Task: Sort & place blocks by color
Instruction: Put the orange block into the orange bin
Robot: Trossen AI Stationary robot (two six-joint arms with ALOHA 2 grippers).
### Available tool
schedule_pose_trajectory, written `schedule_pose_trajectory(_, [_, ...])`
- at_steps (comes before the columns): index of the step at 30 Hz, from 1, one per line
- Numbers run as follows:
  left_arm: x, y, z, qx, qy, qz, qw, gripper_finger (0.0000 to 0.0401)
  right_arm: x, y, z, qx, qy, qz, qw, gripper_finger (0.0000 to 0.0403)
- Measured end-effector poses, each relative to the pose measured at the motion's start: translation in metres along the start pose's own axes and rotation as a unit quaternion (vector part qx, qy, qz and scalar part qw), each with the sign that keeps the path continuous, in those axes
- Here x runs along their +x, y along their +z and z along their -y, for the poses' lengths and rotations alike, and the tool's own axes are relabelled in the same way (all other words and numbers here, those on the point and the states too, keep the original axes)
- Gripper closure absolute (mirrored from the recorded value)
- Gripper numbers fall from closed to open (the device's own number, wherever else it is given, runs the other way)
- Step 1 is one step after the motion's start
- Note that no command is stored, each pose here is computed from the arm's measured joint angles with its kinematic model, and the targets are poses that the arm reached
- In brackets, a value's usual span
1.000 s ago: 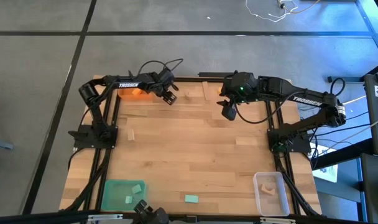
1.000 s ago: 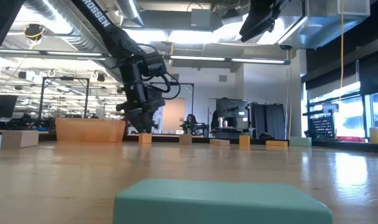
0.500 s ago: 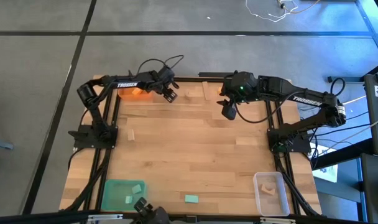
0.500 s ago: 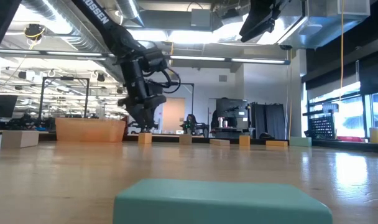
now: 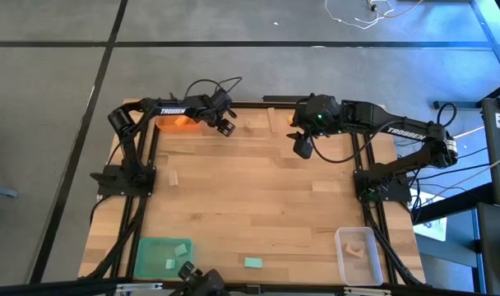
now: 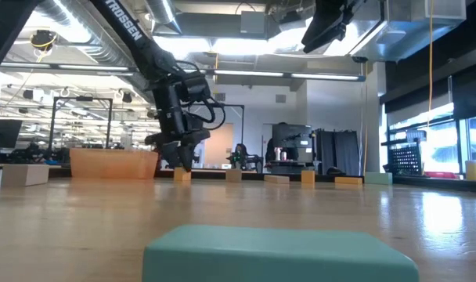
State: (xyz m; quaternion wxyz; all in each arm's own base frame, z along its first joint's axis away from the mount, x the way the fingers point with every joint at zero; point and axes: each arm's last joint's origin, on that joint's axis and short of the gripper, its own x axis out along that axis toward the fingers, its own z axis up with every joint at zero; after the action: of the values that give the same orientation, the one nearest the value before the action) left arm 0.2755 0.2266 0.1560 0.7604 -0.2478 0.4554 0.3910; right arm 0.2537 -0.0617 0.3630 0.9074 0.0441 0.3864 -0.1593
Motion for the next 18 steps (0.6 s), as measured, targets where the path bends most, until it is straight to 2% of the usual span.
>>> schedule_pose_trajectory(7, [0.0067,-0.0029,0.0050,0.006,0.026,0.000,1.000,0.0210,0.0000,0.0000,0.0000,-0.001,0.000,0.000,1.000,0.0216])
schedule_pose_trajectory(13, [0.0064,-0.0038,0.0065,0.003,0.019,-0.003,1.000,0.0278,0.0000,0.0000,0.0000,-0.001,-0.001,0.000,1.000,0.0216])
schedule_pose_trajectory(18, [0.0029,-0.0032,0.0073,0.002,-0.002,-0.006,1.000,0.0284,0.0000,0.0000,0.0000,0.000,-0.001,0.000,1.000,0.0216])
